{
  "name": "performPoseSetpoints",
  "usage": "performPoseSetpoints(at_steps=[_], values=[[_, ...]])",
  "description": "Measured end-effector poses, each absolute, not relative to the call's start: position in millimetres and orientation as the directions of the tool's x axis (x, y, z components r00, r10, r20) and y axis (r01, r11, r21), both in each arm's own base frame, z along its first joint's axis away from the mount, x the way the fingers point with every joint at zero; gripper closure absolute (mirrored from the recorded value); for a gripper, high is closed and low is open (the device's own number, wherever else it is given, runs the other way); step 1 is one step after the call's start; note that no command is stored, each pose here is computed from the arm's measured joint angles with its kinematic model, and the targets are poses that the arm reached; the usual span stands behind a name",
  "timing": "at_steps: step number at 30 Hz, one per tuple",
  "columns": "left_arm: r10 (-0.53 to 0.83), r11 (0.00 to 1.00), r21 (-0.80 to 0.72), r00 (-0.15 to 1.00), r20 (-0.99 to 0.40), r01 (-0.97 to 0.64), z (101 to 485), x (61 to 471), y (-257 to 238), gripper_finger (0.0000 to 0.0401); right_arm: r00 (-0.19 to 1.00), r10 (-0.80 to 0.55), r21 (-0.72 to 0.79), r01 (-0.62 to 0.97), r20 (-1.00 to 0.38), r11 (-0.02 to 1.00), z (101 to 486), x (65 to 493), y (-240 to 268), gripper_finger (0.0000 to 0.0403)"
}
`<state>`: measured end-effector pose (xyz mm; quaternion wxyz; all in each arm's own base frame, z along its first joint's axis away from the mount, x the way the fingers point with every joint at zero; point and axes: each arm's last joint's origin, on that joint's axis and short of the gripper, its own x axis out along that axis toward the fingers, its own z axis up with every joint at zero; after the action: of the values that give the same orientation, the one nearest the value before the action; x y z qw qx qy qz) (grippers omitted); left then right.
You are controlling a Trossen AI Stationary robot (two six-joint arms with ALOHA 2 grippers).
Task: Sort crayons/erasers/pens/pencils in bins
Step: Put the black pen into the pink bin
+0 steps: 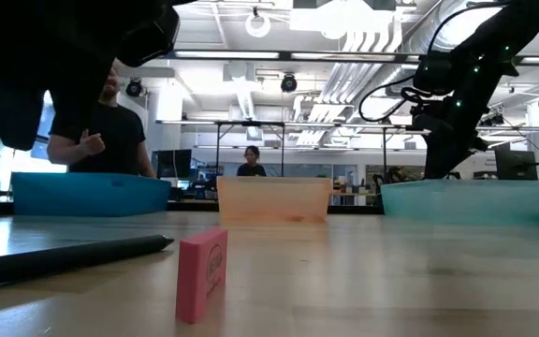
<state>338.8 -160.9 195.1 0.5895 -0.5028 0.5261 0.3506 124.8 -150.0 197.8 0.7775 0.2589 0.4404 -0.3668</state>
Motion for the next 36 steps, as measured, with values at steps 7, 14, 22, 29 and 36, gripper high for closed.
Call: performPoseSetpoints(at_steps=[7, 14, 22, 29, 36], values=[[-0.111, 0.236, -0.185, 0.163, -0.98, -0.954, 181, 341, -172, 0.0233, 0.345, -0.344, 0.075, 0.794, -0.873, 0.604, 198, 125, -150, 0.0261], [-0.111, 0.239, -0.166, 0.143, -0.983, -0.957, 169, 342, -180, 0.0233, 0.345, -0.344, 0.074, 0.793, -0.873, 0.605, 198, 125, -150, 0.0261], [-0.113, 0.216, -0.177, 0.156, -0.981, -0.96, 165, 342, -187, 0.0233, 0.345, -0.344, 0.076, 0.794, -0.873, 0.603, 198, 125, -150, 0.0261], [-0.102, 0.191, -0.194, 0.177, -0.979, -0.962, 162, 343, -190, 0.0233, 0.352, -0.353, 0.075, 0.792, -0.867, 0.606, 199, 126, -151, 0.0261], [-0.109, 0.198, -0.173, 0.154, -0.982, -0.965, 147, 346, -195, 0.0233, 0.361, -0.363, 0.075, 0.791, -0.859, 0.607, 199, 127, -152, 0.0261]])
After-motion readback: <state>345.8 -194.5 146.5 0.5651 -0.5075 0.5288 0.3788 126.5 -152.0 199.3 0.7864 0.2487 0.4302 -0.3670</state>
